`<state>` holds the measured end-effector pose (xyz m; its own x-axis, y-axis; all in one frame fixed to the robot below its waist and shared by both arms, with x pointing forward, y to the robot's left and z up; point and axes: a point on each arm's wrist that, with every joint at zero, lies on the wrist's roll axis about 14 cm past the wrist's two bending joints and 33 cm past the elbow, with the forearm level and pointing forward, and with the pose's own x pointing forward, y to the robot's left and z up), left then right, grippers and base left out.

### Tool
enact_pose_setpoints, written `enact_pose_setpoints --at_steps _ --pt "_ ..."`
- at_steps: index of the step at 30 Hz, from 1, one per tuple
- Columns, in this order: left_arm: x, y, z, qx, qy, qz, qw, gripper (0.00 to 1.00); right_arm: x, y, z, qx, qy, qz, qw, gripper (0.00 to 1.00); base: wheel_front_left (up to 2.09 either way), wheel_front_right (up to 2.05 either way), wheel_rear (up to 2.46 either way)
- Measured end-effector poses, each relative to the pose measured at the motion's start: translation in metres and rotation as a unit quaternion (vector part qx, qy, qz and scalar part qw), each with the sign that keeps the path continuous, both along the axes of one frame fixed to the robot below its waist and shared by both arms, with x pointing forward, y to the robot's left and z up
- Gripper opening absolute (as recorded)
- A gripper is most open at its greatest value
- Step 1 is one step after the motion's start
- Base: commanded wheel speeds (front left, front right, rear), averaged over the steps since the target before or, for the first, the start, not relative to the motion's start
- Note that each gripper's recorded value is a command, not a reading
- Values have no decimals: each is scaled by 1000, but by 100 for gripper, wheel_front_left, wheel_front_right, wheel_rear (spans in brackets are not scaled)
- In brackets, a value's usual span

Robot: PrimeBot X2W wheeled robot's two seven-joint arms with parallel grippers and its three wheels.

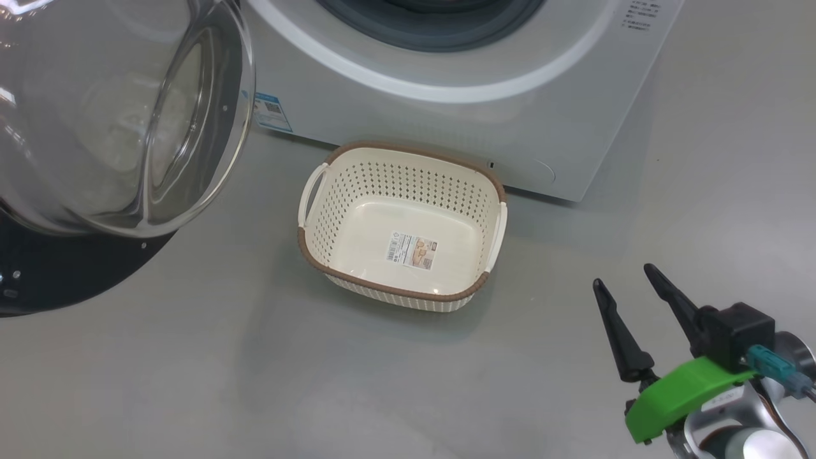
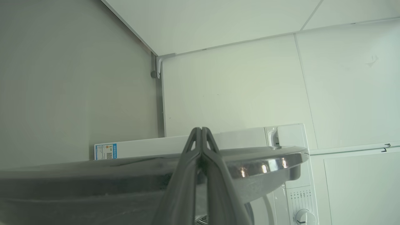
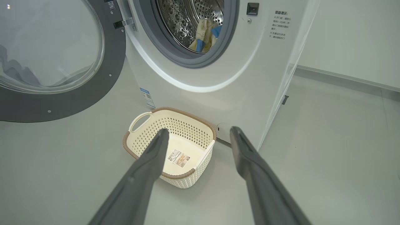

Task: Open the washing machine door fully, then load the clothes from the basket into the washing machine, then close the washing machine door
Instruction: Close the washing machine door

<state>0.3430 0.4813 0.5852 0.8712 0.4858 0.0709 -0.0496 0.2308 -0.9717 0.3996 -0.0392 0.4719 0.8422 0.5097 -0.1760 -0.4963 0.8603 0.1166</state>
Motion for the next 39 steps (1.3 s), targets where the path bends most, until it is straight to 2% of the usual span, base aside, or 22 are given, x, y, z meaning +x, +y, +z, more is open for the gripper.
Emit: enact_pose_setpoints --at_steps 9,22,28,39 --pt "-1 -14 -2 -14 -6 -53 998 0 -2 3 -2 8 5 0 1000 100 0 0 0" --pt "2 -53 -11 -42 -13 -149 988 0 -3 10 -3 16 6 5 1000 100 0 0 0" --pt "8 -90 -3 -46 -44 -217 974 0 -3 9 -1 17 4 3 1000 100 0 0 0" --pt "28 -162 7 -41 -74 -337 938 0 -1 0 6 24 -11 -15 1000 100 0 0 0"
